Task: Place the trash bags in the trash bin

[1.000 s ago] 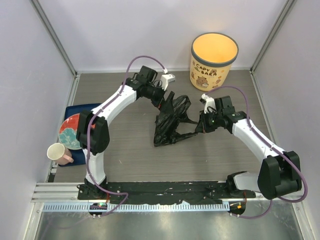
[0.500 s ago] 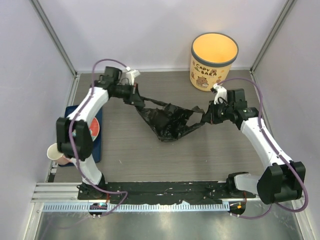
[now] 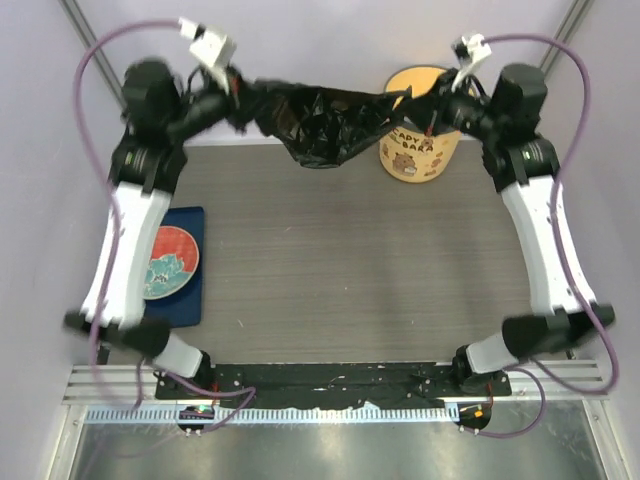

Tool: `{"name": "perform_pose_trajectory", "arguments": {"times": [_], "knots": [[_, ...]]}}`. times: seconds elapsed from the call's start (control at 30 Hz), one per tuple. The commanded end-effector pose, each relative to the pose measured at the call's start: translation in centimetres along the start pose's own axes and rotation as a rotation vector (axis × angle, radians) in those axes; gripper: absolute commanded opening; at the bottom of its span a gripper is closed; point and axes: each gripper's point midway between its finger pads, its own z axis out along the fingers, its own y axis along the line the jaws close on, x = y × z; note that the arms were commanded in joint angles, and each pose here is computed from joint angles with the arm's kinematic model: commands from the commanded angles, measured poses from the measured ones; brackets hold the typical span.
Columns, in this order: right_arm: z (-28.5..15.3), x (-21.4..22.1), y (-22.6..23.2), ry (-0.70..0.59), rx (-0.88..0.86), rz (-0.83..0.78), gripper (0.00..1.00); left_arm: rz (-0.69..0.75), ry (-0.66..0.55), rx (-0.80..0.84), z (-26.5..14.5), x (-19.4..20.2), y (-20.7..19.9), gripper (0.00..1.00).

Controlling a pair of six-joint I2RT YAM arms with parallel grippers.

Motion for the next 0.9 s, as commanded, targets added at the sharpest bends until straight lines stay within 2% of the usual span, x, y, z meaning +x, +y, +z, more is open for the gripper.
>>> {"name": "perform_pose_trajectory", "arguments": {"times": [0.0,0.03,0.1,0.13,0.23,0.3,0.33,0.37,0.4,0.43,0.47,0.5,0.53,0.57,0.6,0.63,0.67,0.7,0.73,0.77,0.8,0.83,0.87], "knots": [[-3.4,6.2,5.7,0.121,-0.042,-0.134,0.01,0.156,0.067,-0.01,-4.4,6.1,-6.1,0.0],[-2.9,14.4,4.2,0.311,-0.017,-0.091,0.01,0.05,0.376,0.018,-5.2,17.6,-7.3,0.0],[-3.9,24.3,2.6,0.596,-0.005,-0.073,0.01,-0.101,0.688,0.054,-7.5,28.0,-8.8,0.0],[-5.5,29.4,1.9,0.739,0.014,-0.043,0.01,-0.235,0.886,0.081,-10.5,34.6,-10.2,0.0],[-8.1,34.7,2.6,0.924,-0.047,-0.009,0.01,-0.283,0.988,0.129,-13.5,37.8,-12.1,0.0],[-8.6,34.4,4.5,0.968,-0.118,0.014,0.01,-0.277,0.959,0.139,-12.9,36.4,-12.1,0.0],[-6.5,30.5,5.0,0.876,-0.136,0.007,0.01,-0.257,0.891,0.145,-11.2,32.8,-11.3,0.0],[-5.1,27.1,5.9,0.789,-0.174,0.008,0.01,-0.302,0.858,0.192,-9.4,31.1,-11.2,0.0],[-3.4,23.4,5.9,0.701,-0.174,-0.007,0.01,-0.333,0.8,0.173,-7.8,28.4,-9.3,0.0],[-0.6,14.3,5.5,0.492,-0.157,-0.09,0.01,-0.322,0.591,0.142,-4.8,18.8,-7.6,0.0],[0.5,9.4,5.5,0.383,-0.136,-0.038,0.01,-0.385,0.524,0.131,-2.0,16.4,-5.3,0.0],[-0.5,-2.6,7.2,0.083,-0.135,-0.15,0.01,-0.297,0.234,0.068,-2.5,4.5,-2.5,0.0],[-1.9,-7.6,5.8,-0.052,-0.092,-0.161,0.01,-0.29,0.023,0.048,-2.4,-2.3,-1.4,0.0],[-1.4,-10.3,5.3,-0.134,-0.095,-0.041,0.01,-0.191,-0.122,0.042,-3.3,-7.0,-0.9,0.0],[-4.3,-15.9,7.3,-0.316,-0.12,-0.137,0.01,-0.095,-0.258,0.006,-5.5,-11.4,-1.1,0.0],[-5.3,-17.0,7.9,-0.351,-0.132,-0.151,0.01,0.044,-0.43,0.04,-7.4,-16.2,-2.9,0.0],[-8.4,-18.3,11.2,-0.392,-0.168,-0.211,0.01,0.099,-0.48,0.069,-8.6,-17.2,-4.2,0.0],[-5.7,-13.9,11.1,-0.279,-0.24,-0.166,0.01,0.155,-0.508,0.127,-9.9,-16.2,-7.0,0.0],[-5.2,-11.1,11.8,-0.243,-0.26,-0.163,0.01,0.159,-0.469,0.129,-9.6,-13.9,-7.7,0.0],[-4.4,-7.5,14.1,-0.209,-0.312,-0.155,0.01,0.242,-0.407,0.124,-9.0,-10.7,-8.0,0.0],[-4.2,0.3,13.1,-0.102,-0.254,-0.213,0.01,0.178,-0.212,0.166,-6.3,-1.0,-8.2,0.0],[-3.5,6.1,12.5,0.039,-0.225,-0.243,0.01,0.149,-0.053,0.134,-7.4,5.0,-8.7,0.0],[-2.9,12.4,12.8,0.207,-0.222,-0.253,0.0,0.194,0.092,0.109,-7.3,11.3,-8.0,0.0]]}}
